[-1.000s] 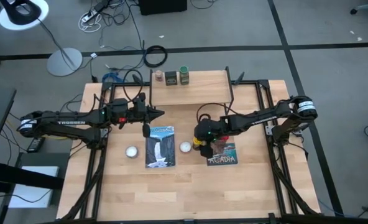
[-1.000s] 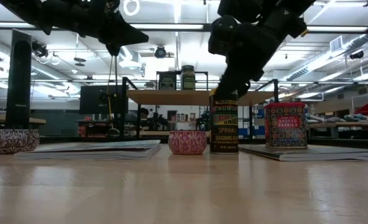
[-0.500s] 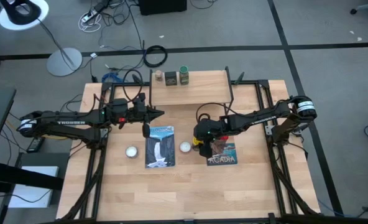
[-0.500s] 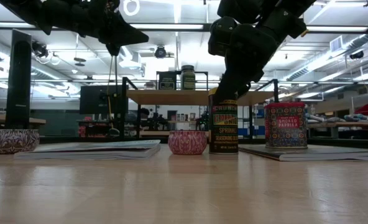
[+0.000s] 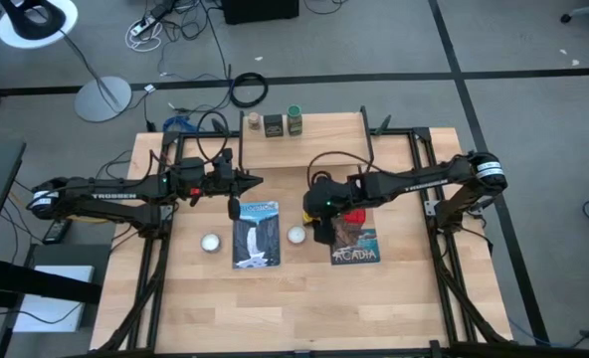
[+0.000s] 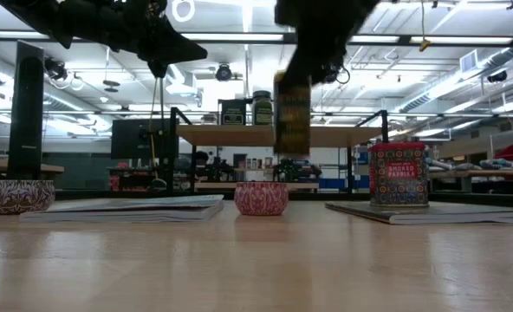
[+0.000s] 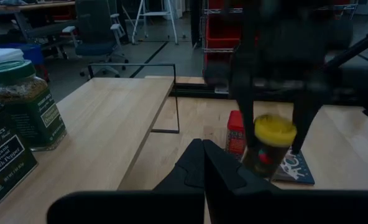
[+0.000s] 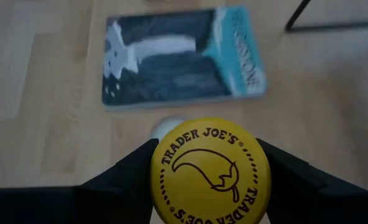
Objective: Shelf spices
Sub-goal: Put the yellow spice on the shelf
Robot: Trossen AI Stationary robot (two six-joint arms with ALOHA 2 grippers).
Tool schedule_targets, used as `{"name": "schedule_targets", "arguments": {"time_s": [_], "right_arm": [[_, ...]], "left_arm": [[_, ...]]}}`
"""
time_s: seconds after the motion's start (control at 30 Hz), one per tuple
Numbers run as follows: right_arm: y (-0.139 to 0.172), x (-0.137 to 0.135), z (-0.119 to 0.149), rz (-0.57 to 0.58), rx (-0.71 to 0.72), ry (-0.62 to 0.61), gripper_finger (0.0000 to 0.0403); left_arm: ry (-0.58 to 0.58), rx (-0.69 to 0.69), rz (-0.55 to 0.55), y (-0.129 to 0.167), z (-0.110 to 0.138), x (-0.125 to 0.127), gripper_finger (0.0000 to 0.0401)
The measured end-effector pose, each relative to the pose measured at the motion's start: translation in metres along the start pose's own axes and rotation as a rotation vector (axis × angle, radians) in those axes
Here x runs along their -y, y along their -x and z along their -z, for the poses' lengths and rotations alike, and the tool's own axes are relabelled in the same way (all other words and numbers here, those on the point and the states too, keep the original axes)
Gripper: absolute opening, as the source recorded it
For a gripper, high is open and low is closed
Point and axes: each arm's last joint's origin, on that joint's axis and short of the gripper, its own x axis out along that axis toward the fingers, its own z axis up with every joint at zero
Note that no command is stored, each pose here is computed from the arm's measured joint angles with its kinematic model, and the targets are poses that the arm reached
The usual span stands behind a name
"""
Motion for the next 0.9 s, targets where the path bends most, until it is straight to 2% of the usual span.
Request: {"name": "schedule_targets", "arguments": {"time_s": [0.27,0.47,0.6,0.9], "right_arm": [[0.062,0.012,-0.052,0.135,0.026,0.081,0.0225],[0.109,0.051,-0.078,0.257,0.072,0.056,0.0225],[0.124,0.09,-0.08,0.345,0.073,-0.019,0.0226],[0.133,0.177,-0.054,0.448,0.026,-0.248,0.0226]], "left_arm": [[0.0,0.001,0.0,0.0,0.0,0.0,0.0001],[-0.012,0.011,0.0,0.001,-0.001,0.0,0.0001],[-0.012,0.011,0.0,0.001,-0.001,0.0,0.0001],[-0.004,0.011,0.015,0.001,-0.001,0.0,0.0001]]}}
